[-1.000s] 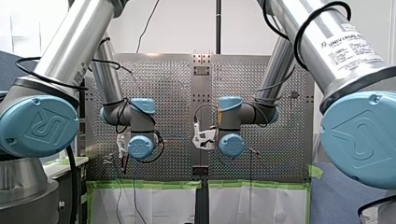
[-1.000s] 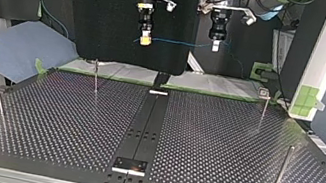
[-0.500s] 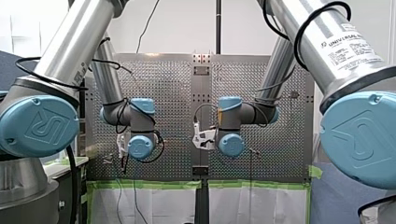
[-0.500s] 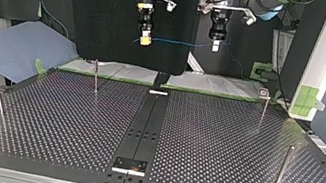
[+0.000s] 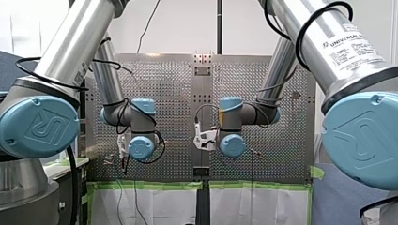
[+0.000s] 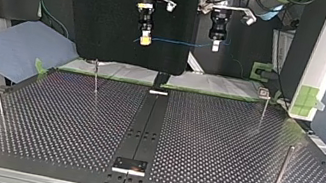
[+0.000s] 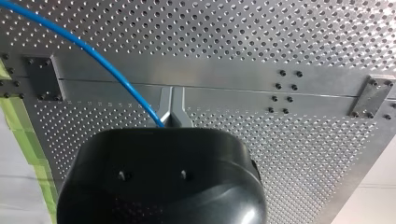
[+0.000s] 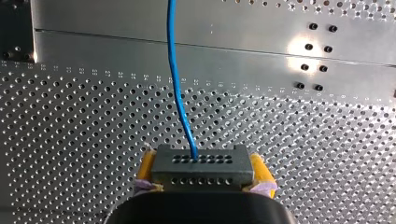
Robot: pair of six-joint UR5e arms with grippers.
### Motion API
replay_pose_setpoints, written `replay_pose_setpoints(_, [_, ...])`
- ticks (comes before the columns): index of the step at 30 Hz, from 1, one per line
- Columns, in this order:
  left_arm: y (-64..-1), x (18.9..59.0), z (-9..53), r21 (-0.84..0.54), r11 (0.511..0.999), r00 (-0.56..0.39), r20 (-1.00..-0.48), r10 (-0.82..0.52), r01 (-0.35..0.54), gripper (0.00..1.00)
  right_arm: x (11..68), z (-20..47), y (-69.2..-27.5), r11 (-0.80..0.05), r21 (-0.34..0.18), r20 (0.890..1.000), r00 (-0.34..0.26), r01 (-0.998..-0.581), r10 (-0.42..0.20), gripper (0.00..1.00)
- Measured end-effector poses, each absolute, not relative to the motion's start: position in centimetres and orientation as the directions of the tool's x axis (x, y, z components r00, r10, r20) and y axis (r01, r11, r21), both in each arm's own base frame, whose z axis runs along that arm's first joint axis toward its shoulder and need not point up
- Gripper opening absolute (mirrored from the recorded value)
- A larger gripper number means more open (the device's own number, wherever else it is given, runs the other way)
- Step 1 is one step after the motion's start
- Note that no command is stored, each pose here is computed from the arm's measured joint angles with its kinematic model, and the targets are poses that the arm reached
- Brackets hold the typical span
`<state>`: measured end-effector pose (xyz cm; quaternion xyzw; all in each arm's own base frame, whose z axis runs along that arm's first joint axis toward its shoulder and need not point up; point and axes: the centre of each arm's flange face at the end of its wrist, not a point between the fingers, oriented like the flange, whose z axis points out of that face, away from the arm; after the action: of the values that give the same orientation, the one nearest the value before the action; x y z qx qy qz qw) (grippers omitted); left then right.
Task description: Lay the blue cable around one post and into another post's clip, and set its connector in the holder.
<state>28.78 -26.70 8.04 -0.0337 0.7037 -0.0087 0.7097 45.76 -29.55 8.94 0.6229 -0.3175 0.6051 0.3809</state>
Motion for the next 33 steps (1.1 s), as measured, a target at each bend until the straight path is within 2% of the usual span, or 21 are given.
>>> replay_pose_setpoints(22, [-26.8, 28.9, 8.1, -0.057, 0.998, 0.011, -0.998, -0.056, -0.035, 0.00, 45.8, 8.9, -29.5, -0.508, 0.091, 0.996, 0.068, -0.856, 0.064, 0.00])
replay_pose_setpoints(33, [-26.9, 29.1, 8.2, -0.053, 0.998, 0.013, -0.999, -0.053, -0.033, 0.00, 45.8, 7.7, -28.0, -0.529, 0.111, 0.993, 0.117, -0.841, 0.022, 0.00])
